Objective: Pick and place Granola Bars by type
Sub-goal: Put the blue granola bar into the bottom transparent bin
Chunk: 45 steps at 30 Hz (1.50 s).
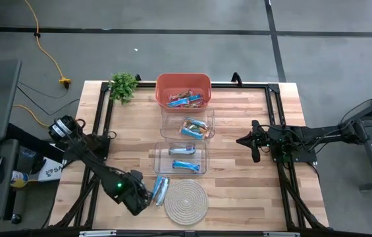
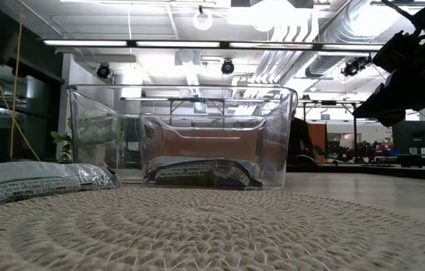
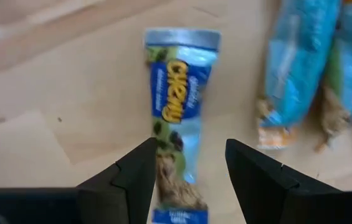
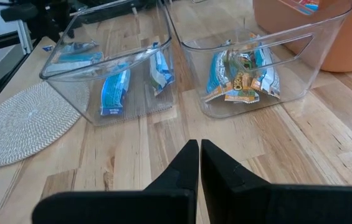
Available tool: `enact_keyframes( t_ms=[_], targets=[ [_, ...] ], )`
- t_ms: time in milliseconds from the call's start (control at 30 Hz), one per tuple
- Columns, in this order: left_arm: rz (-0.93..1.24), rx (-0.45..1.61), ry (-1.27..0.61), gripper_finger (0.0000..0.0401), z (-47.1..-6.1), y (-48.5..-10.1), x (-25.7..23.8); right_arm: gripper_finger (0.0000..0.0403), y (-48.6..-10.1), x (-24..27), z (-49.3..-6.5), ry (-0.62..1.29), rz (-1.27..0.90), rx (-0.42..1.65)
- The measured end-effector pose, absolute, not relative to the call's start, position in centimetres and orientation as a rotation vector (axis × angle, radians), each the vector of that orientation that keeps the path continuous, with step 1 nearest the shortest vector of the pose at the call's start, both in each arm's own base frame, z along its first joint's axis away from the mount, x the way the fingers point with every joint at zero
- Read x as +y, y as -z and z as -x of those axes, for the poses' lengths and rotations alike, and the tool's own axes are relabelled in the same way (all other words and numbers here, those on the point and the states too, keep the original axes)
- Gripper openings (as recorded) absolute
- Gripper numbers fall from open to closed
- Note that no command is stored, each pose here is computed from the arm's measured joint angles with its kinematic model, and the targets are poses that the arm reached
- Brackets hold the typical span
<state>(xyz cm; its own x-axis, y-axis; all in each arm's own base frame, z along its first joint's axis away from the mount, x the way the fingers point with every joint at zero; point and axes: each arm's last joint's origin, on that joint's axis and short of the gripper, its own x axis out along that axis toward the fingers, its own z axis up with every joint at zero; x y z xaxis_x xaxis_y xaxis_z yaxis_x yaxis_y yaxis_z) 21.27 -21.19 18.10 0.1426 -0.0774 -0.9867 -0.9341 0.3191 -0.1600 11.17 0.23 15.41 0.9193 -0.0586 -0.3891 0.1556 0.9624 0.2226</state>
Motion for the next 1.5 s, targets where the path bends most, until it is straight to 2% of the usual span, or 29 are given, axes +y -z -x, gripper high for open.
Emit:
enact_keyframes(
  t_ms=[767, 1500],
  targets=[
    [1.026, 1.265, -0.833, 0.0186, -21.3, -17.3, -20.5, 0.0000, -15.4, 0.2, -11.2, 0.111, -0.254, 0.389],
    [0.984, 1.278, -0.855, 0.0186, -22.1, -14.9, -21.2, 0.0000, -15.4, 0.2, -11.2, 0.111, -0.253, 0.391]
  ],
)
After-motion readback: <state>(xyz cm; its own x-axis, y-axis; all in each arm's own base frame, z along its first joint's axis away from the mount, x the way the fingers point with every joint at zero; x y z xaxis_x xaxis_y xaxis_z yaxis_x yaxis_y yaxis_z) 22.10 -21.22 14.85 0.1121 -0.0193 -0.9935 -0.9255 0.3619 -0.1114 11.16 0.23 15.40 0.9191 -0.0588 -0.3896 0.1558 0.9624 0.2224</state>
